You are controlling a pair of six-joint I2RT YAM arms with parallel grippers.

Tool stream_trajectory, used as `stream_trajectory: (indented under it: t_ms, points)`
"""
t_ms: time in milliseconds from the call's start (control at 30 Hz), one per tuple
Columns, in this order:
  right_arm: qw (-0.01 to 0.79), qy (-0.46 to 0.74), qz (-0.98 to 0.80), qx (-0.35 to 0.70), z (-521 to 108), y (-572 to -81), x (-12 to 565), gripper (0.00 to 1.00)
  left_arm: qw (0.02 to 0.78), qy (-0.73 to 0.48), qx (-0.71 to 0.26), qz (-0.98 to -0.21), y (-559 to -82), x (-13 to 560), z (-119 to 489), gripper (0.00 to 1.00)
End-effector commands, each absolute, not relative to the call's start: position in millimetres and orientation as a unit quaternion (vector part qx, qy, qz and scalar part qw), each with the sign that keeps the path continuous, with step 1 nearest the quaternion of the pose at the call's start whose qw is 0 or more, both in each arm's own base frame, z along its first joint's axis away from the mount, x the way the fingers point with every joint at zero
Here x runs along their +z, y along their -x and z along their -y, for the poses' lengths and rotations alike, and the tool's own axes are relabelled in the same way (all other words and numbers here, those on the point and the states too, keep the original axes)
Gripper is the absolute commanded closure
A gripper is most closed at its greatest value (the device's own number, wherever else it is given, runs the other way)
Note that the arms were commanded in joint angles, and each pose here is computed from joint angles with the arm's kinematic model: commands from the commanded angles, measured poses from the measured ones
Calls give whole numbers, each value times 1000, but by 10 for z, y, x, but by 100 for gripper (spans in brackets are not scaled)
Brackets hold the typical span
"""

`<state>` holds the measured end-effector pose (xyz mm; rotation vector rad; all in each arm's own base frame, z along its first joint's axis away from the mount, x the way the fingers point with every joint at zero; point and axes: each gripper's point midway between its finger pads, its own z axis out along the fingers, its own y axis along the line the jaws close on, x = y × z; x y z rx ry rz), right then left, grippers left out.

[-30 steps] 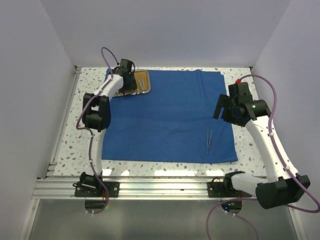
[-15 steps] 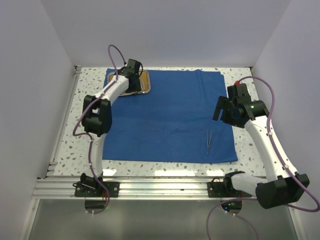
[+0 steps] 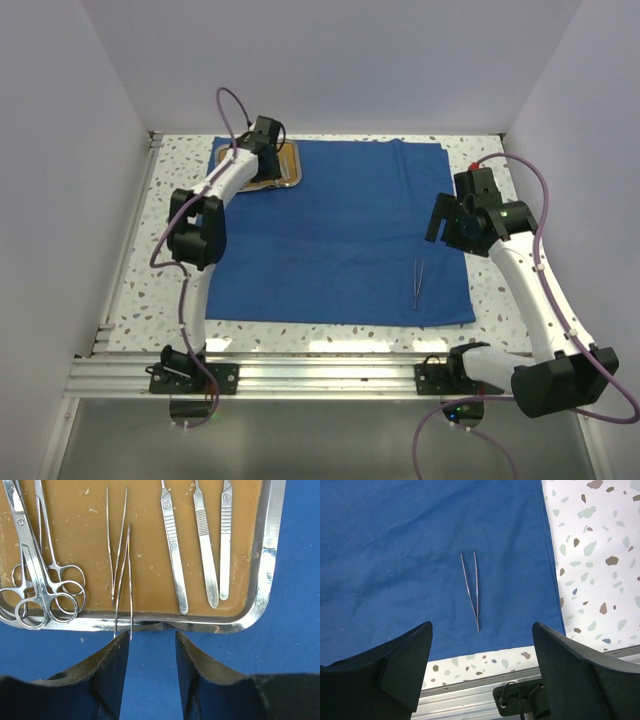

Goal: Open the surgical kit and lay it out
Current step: Pick up the medical item from the container.

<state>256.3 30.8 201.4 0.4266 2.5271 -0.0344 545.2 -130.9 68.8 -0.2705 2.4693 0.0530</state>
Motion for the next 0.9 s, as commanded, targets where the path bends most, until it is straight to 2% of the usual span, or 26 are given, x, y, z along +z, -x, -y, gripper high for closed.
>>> stream_trajectory:
  t_ms: [0, 433, 567, 767, 867]
  points:
    - [296, -152, -943, -20, -280, -2558, 2074, 15, 338, 111, 25, -934, -5589, 751, 1227, 55]
    - [292, -151, -944, -30, -260, -2604, 2065, 15, 331, 117, 18, -936, -5682, 588, 1178, 55]
    - [292, -151, -944, -35, -246, -2622, 2057, 15, 324, 116, 18, -939, -5676, 502, 1178, 59]
    - [289, -151, -945, -38, -242, -2628, 2030, 15, 315, 114, 20, -942, -5660, 393, 1179, 70]
    - [289, -151, -945, -40, -233, -2631, 2024, 15, 314, 114, 21, -942, -5664, 370, 1171, 83]
